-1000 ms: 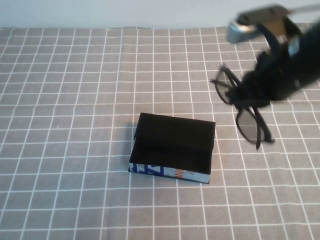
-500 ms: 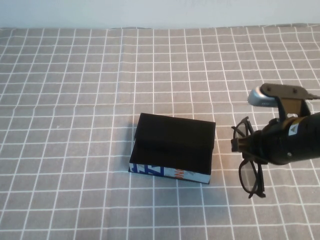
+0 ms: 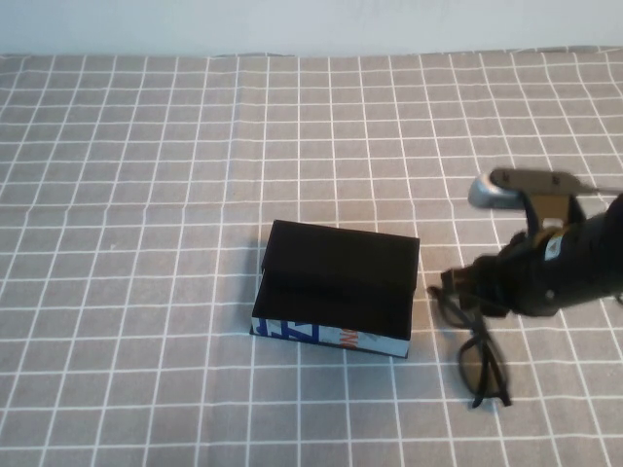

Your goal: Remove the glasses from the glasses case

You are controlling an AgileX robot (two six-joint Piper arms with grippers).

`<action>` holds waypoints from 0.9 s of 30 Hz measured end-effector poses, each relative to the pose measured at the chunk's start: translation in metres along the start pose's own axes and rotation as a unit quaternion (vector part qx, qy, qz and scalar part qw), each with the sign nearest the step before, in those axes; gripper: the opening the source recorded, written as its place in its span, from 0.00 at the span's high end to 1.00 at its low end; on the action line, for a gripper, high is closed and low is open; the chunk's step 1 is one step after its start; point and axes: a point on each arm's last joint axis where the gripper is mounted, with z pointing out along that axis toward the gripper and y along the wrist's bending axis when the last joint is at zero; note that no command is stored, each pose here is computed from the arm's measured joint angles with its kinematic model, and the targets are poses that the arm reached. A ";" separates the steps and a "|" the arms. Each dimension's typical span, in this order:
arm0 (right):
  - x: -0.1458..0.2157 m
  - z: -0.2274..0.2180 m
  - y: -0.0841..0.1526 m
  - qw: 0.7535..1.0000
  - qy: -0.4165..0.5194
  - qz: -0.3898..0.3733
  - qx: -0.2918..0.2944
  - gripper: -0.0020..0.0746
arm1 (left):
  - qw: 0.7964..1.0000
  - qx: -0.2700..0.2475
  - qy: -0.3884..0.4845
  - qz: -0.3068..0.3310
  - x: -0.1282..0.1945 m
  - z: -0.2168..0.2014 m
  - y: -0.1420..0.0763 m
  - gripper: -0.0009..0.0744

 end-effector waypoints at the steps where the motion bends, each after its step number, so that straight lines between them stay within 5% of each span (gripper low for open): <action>1: -0.004 -0.008 0.002 1.000 -0.006 -0.008 0.000 0.73 | 1.000 0.000 0.000 0.000 0.000 0.000 0.000 0.99; 8: -0.014 -0.097 0.010 0.992 -0.099 -0.074 0.001 0.95 | 1.000 0.000 0.000 0.000 0.000 0.000 0.000 0.99; 15: 0.023 -0.192 -0.005 0.964 -0.225 -0.135 0.033 0.99 | 1.000 0.000 0.000 0.000 0.000 0.000 0.000 0.99; 27: 0.152 -0.190 -0.058 0.943 -0.304 -0.136 0.010 1.00 | 1.000 0.000 0.000 0.000 0.000 0.000 0.000 0.99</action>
